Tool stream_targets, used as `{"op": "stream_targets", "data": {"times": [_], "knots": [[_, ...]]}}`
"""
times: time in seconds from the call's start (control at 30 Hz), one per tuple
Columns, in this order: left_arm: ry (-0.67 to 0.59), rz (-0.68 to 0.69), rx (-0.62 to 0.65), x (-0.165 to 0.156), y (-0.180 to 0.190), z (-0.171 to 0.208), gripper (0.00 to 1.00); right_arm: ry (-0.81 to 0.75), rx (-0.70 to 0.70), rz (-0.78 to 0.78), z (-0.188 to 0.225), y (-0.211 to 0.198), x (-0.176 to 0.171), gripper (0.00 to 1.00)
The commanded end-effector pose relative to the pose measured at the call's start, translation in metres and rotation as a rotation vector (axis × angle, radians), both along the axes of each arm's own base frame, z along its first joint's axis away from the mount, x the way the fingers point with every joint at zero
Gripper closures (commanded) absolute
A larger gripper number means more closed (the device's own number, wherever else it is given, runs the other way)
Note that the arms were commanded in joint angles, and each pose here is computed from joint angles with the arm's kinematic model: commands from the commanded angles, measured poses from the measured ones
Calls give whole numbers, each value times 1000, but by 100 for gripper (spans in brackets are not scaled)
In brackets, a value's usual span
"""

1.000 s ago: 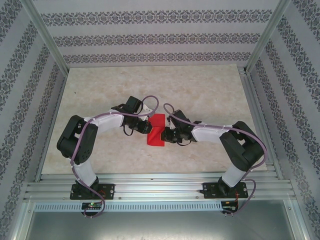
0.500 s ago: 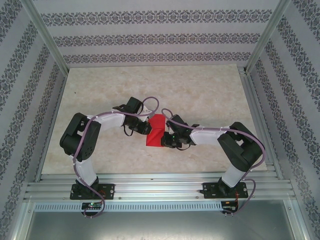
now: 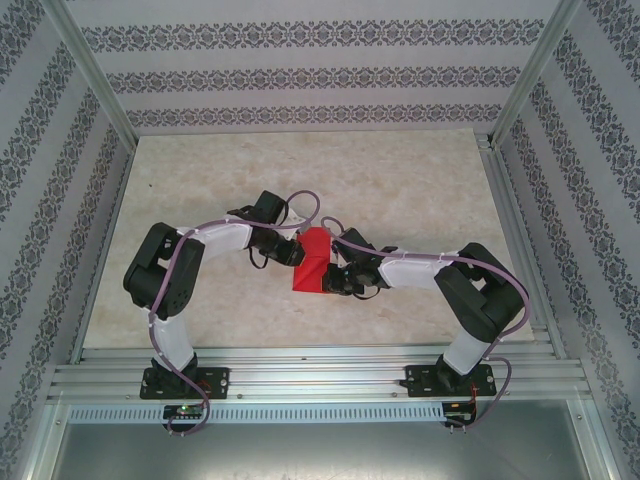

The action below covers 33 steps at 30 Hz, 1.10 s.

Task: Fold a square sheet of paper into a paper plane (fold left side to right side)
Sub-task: Fold the triangle a second time at the center of the table.

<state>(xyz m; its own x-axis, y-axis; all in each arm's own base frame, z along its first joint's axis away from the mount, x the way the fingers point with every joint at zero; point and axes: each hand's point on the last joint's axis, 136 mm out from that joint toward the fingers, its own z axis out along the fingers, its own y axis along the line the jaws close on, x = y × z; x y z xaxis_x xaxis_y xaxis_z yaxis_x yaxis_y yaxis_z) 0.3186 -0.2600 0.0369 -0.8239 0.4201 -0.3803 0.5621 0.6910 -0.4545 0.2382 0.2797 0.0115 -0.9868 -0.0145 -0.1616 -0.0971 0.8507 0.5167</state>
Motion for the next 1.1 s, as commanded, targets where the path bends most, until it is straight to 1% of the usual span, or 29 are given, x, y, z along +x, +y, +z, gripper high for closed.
{"op": "stream_targets", "data": {"times": [0.0,0.5,0.9,1.07], "knots": [[5,-12,0,4,0,-4,87,22,-94,4,-19,-13,-7,89],[22,2,46,0,9,-19,88,18,-99,5,-18,-14,-7,88],[35,9,51,-5,11,-26,88,17,-108,4,-19,-16,-6,88],[43,15,59,-8,14,-30,88,13,-92,2,-16,-13,-4,87]]}}
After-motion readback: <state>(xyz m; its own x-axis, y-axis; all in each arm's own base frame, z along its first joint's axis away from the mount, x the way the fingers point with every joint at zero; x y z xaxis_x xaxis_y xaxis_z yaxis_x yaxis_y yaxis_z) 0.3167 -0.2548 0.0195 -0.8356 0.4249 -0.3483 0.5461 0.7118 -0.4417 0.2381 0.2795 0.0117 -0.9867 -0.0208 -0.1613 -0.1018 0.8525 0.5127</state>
